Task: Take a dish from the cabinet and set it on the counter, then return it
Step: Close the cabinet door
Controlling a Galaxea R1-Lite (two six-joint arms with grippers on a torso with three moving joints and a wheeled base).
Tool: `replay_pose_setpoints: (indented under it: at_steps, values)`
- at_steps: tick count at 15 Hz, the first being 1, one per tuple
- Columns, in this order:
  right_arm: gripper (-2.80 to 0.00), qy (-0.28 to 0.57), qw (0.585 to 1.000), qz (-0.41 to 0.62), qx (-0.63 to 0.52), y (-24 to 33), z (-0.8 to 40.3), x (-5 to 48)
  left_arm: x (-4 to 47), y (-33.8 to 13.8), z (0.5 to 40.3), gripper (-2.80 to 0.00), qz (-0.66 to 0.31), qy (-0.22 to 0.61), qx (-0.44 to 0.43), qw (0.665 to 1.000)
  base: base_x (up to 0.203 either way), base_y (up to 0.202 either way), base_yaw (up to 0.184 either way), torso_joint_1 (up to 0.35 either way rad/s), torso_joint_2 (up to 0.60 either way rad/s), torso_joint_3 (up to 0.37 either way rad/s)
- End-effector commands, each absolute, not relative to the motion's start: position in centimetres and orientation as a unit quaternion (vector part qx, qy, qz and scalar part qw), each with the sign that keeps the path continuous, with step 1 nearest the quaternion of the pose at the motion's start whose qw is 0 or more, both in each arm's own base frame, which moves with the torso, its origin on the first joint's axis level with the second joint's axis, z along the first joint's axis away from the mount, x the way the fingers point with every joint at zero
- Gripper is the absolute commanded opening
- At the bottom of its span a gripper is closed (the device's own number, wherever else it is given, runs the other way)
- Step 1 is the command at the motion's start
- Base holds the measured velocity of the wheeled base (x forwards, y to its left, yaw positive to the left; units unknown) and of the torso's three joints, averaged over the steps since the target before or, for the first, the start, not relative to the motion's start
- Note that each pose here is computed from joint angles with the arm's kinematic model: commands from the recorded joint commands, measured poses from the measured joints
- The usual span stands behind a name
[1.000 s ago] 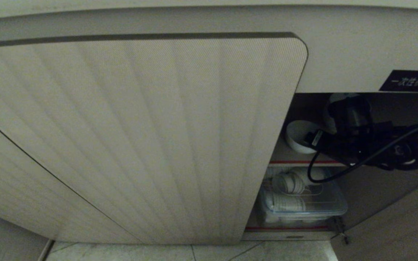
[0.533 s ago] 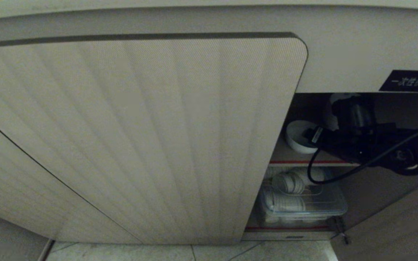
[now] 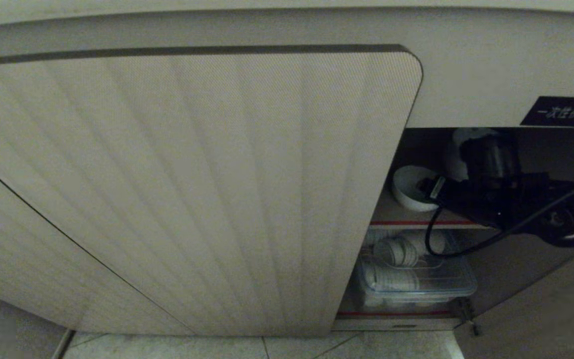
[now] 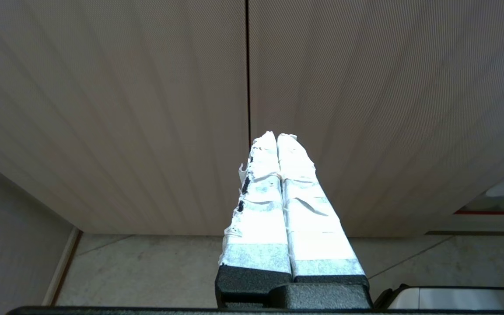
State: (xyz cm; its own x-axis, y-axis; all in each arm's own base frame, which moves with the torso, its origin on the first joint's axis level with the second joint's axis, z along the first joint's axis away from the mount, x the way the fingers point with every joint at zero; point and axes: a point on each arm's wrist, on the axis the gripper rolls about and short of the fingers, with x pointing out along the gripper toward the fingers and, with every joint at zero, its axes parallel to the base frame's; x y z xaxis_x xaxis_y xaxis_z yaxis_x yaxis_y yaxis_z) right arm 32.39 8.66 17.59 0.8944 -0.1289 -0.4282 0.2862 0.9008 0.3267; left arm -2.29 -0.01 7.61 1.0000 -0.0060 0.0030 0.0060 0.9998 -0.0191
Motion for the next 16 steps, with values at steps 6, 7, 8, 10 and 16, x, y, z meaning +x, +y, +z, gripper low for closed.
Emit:
replay_pose_setpoints:
  at_steps: [6, 7, 8, 10, 16]
  values:
    - [0.0, 0.185, 0.96, -0.1, 0.183, 8.4, 17.3, 31.6, -2.3, 0.0, 7.6, -2.8, -0.003, -0.002, -0.01, 1.0, 0.0, 0.0, 0.0, 0.0, 0.0, 0.0]
    - [0.0, 0.182, 0.962, -0.098, 0.18, 8.4, 17.2, 31.6, -2.3, 0.0, 7.6, -2.8, -0.003, -0.002, -0.01, 1.0, 0.0, 0.0, 0.0, 0.0, 0.0, 0.0]
    - [0.0, 0.181, 0.963, -0.096, 0.173, 8.4, 17.1, 31.3, -2.3, 0.0, 7.6, -2.8, -0.003, -0.002, -0.01, 1.0, 0.0, 0.0, 0.0, 0.0, 0.0, 0.0]
    - [0.0, 0.171, 0.968, -0.088, 0.162, 8.3, 16.9, 31.1, -2.3, 0.0, 7.6, -2.8, -0.003, -0.002, -0.01, 1.0, 0.0, 0.0, 0.0, 0.0, 0.0, 0.0]
    - [0.0, 0.158, 0.975, -0.076, 0.134, 8.2, 16.8, 30.7, -2.3, 0.0, 7.6, -2.8, -0.003, -0.002, -0.01, 1.0, 0.0, 0.0, 0.0, 0.0, 0.0, 0.0]
